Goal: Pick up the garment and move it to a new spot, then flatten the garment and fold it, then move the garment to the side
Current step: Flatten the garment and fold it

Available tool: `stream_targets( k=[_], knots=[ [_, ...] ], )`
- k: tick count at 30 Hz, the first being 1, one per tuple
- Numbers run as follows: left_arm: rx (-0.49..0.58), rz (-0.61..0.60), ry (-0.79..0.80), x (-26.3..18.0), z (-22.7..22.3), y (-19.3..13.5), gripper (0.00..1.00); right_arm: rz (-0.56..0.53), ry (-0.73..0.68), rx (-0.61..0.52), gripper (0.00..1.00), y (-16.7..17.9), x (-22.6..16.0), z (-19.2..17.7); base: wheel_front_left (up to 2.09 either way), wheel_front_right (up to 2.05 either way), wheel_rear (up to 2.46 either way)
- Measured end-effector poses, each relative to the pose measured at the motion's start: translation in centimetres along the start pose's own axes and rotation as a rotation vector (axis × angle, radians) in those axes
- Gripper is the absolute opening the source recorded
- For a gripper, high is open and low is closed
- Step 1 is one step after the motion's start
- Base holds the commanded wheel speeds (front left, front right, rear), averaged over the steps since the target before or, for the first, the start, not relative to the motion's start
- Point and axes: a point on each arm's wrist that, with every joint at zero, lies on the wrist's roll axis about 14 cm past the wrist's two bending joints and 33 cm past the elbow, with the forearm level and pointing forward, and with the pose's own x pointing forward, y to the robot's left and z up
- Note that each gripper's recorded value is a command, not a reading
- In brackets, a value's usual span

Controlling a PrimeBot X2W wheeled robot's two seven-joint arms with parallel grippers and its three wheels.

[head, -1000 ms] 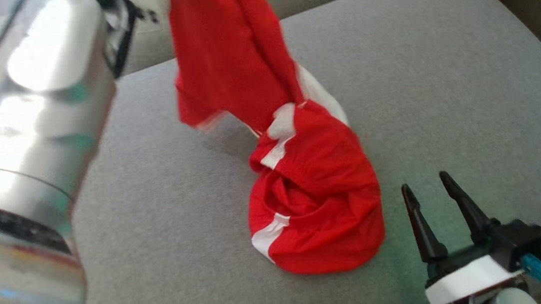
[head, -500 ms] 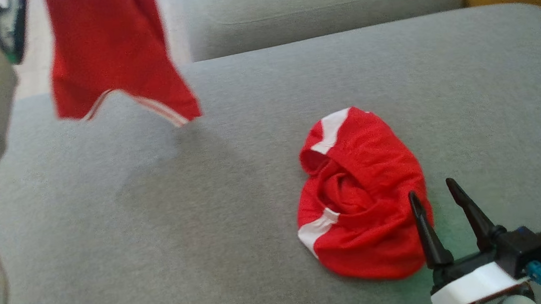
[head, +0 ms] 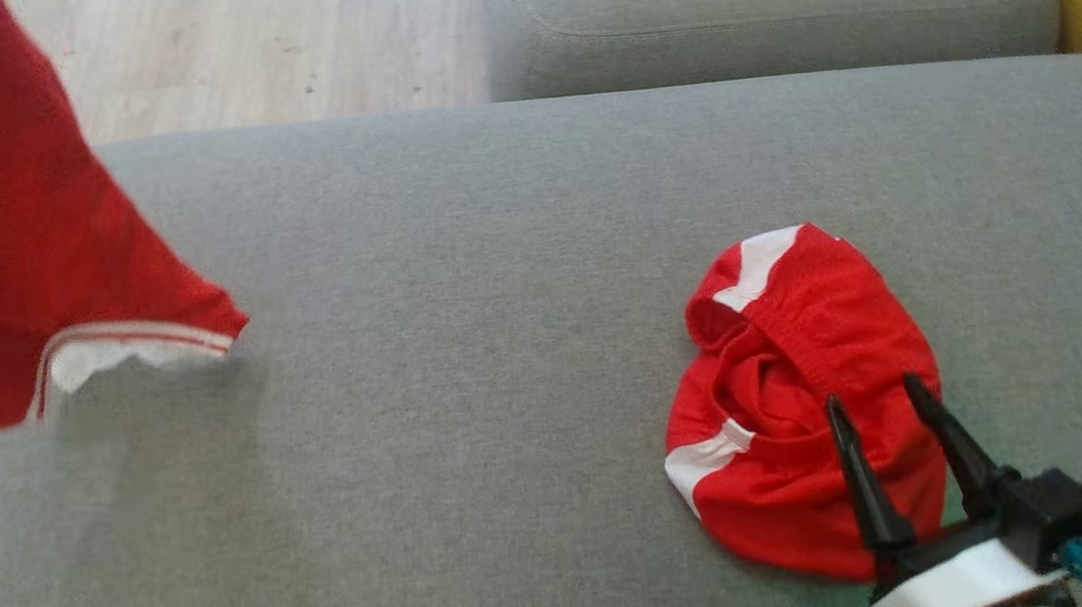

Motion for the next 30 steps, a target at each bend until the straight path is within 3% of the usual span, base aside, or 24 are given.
stream_targets(
  k=[7, 14, 19, 20, 21, 22, 30],
  knots=[
    [-0.009, 0.049, 0.237, -5.6, -9.9, 2.1, 0.00, 0.022, 0.024, 0.006, 1.00, 0.7, -0.2, -0.7, 0.00, 0.00, 0.00],
    [-0.158, 0.047, 0.586, -16.5, -22.8, -1.6, 0.00, 0.021, 0.029, 0.010, 1.00, 0.7, -0.1, -0.9, 0.00, 0.00, 0.00],
    [-0.217, 0.074, 0.704, -21.9, -26.4, -3.4, 0.00, 0.013, 0.030, 0.011, 1.00, 0.5, -0.3, -1.0, 0.00, 0.00, 0.00],
    [-0.221, 0.074, 0.715, -22.5, -26.8, -3.7, 0.09, 0.011, 0.029, 0.010, 1.00, 0.5, -0.4, -0.9, 0.00, 0.00, 0.00],
    [-0.232, 0.076, 0.718, -22.9, -26.9, -4.1, 0.84, 0.008, 0.027, 0.010, 1.00, 0.4, -0.4, -0.9, 0.00, 0.00, 0.00],
    [-0.241, 0.077, 0.713, -23.1, -26.8, -4.5, 1.00, 0.005, 0.024, 0.008, 1.00, 0.3, -0.5, -0.8, 0.00, 0.00, 0.00],
    [-0.341, -0.010, 0.491, -21.9, -21.1, -9.4, 1.00, -0.036, -0.025, -0.012, 1.00, -0.7, -1.8, 0.8, 0.00, 0.00, 0.00]
  ],
)
